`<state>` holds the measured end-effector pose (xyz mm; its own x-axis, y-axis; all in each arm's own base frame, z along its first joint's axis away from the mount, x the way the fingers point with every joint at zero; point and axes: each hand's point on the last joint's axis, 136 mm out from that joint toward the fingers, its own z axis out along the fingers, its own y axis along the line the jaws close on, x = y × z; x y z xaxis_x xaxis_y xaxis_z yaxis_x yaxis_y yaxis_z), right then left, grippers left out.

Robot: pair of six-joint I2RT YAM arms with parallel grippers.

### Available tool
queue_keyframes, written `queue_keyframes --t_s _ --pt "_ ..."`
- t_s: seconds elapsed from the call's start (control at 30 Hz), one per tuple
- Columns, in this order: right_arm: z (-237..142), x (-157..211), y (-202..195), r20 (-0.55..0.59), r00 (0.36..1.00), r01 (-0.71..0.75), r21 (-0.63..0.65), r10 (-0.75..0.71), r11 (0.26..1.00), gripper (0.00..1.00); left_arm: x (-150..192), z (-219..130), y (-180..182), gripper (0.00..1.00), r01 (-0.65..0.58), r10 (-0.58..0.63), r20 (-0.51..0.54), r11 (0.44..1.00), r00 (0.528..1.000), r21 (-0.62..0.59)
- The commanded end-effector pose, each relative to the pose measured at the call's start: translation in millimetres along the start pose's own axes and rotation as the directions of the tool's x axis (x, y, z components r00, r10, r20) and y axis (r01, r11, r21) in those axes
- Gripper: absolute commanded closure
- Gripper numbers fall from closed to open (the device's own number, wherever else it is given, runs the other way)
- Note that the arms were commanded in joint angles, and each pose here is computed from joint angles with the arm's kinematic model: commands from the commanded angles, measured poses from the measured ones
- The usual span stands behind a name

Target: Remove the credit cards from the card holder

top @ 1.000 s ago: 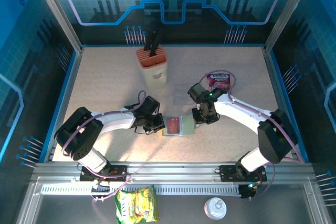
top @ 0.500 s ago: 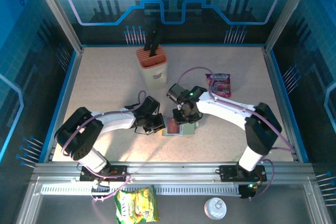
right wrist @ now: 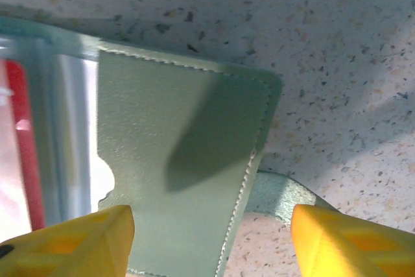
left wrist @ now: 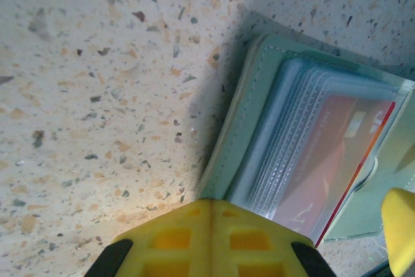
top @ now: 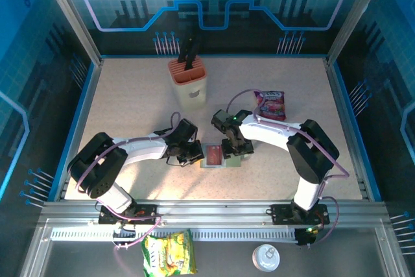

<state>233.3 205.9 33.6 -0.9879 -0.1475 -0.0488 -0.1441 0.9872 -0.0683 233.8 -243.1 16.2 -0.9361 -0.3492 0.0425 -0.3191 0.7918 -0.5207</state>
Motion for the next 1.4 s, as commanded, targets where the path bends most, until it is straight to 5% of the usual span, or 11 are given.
queue_keyframes --t_s 0.0,0.47,0.67,1.0,1.37 --pt "13.6 2.8 -9.4 -0.025 1.000 -0.011 0.034 0.012 0.999 0.31 9.7 1.9 8.5 1.00 0.012 -0.013 -0.035 0.999 0.999 -0.033" --pt "50.7 18.0 -7.6 -0.082 0.995 -0.064 -0.063 0.059 0.996 0.25 9.4 -5.5 6.3 1.00 0.011 -0.012 -0.018 1.000 1.000 -0.020" --pt "23.0 8.0 -5.5 -0.010 0.999 -0.051 -0.107 0.050 0.993 0.28 3.8 -21.5 -12.6 1.00 -0.018 0.018 0.009 1.000 1.000 0.013" --pt "-41.0 -14.1 30.2 0.124 0.991 0.004 -0.355 0.043 0.935 0.38 4.7 -24.4 -52.8 1.00 -0.087 0.088 -0.008 0.993 0.996 0.079" --pt "-45.2 -20.9 66.5 0.121 0.991 0.025 -0.569 0.054 0.822 0.48 1.6 -7.2 -44.0 1.00 -0.120 0.120 -0.018 0.993 0.993 0.000"
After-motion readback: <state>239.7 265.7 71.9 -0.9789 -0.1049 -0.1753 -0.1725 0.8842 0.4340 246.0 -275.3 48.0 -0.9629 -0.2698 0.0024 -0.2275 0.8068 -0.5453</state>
